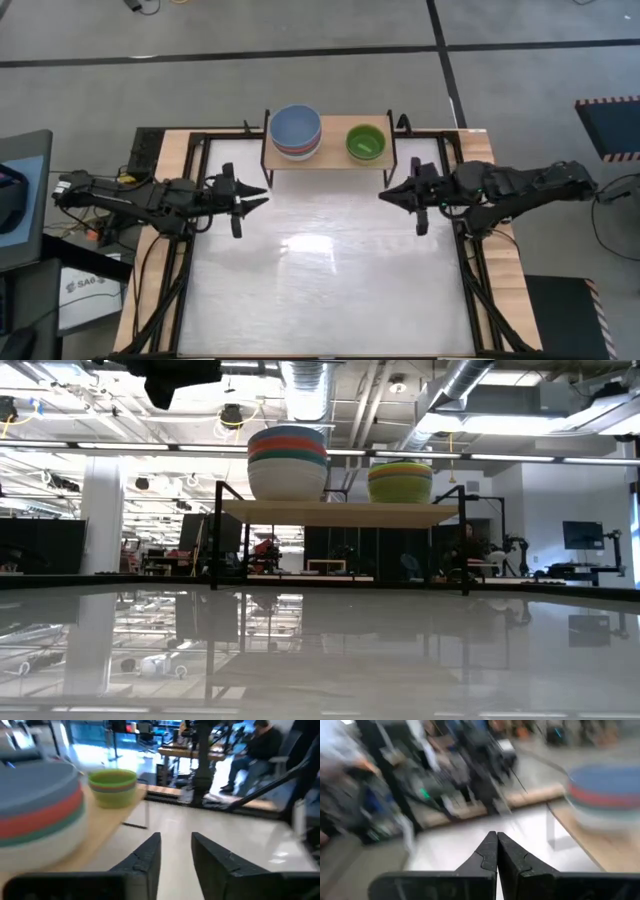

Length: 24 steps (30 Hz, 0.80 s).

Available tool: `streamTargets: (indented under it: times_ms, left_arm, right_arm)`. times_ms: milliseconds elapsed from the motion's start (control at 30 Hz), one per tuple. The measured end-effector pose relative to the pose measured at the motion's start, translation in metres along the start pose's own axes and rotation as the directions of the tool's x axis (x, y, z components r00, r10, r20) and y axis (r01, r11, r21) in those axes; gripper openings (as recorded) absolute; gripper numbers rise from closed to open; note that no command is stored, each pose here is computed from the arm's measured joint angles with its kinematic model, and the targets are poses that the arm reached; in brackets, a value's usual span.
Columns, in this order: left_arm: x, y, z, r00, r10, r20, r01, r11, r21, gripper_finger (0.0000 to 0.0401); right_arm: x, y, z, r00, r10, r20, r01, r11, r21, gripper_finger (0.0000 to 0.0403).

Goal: Place and stack bowls onto a shelf
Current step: Return to Home Position

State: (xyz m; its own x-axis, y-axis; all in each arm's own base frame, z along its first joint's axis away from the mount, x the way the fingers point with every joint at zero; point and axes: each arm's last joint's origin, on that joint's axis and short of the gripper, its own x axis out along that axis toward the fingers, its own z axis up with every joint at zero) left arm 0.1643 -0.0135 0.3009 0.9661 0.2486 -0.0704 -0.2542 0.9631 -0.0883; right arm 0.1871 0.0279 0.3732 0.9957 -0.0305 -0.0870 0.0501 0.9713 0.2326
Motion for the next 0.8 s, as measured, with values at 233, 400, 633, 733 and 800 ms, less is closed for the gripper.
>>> streamTargets:
  times_ms: [233, 400, 633, 733, 800]
  left_arm:
    - [-0.01, 0.005, 0.002, 1.0, 0.014, -0.002, -0.014, 0.986, 0.164, 0.0019]
    - [-0.016, 0.004, 0.004, 0.999, -0.027, 0.034, 0.019, 0.975, 0.222, 0.0003]
    - [-0.02, 0.002, -0.029, 0.992, -0.102, 0.074, 0.087, 0.98, 0.18, 0.0]
    - [-0.023, 0.002, -0.04, 0.987, -0.13, 0.091, 0.113, 0.979, 0.172, 0.0]
    - [-0.026, 0.003, -0.042, 0.987, -0.133, 0.089, 0.117, 0.979, 0.167, 0.0]
  right_arm:
    - [-0.007, -0.021, -0.02, 0.971, -0.148, -0.187, 0.142, 0.989, -0.048, 0.0027]
    - [-0.01, -0.021, -0.019, 0.991, -0.092, -0.101, 0.075, 0.985, -0.157, 0.002]
    - [-0.02, -0.026, -0.046, 0.996, 0.068, 0.058, -0.053, 0.972, -0.229, 0.002]
    - [-0.025, -0.03, -0.063, 0.987, 0.109, 0.117, -0.078, 0.968, -0.238, 0.002]
    - [-0.03, -0.033, -0.074, 0.982, 0.123, 0.142, -0.087, 0.967, -0.237, 0.002]
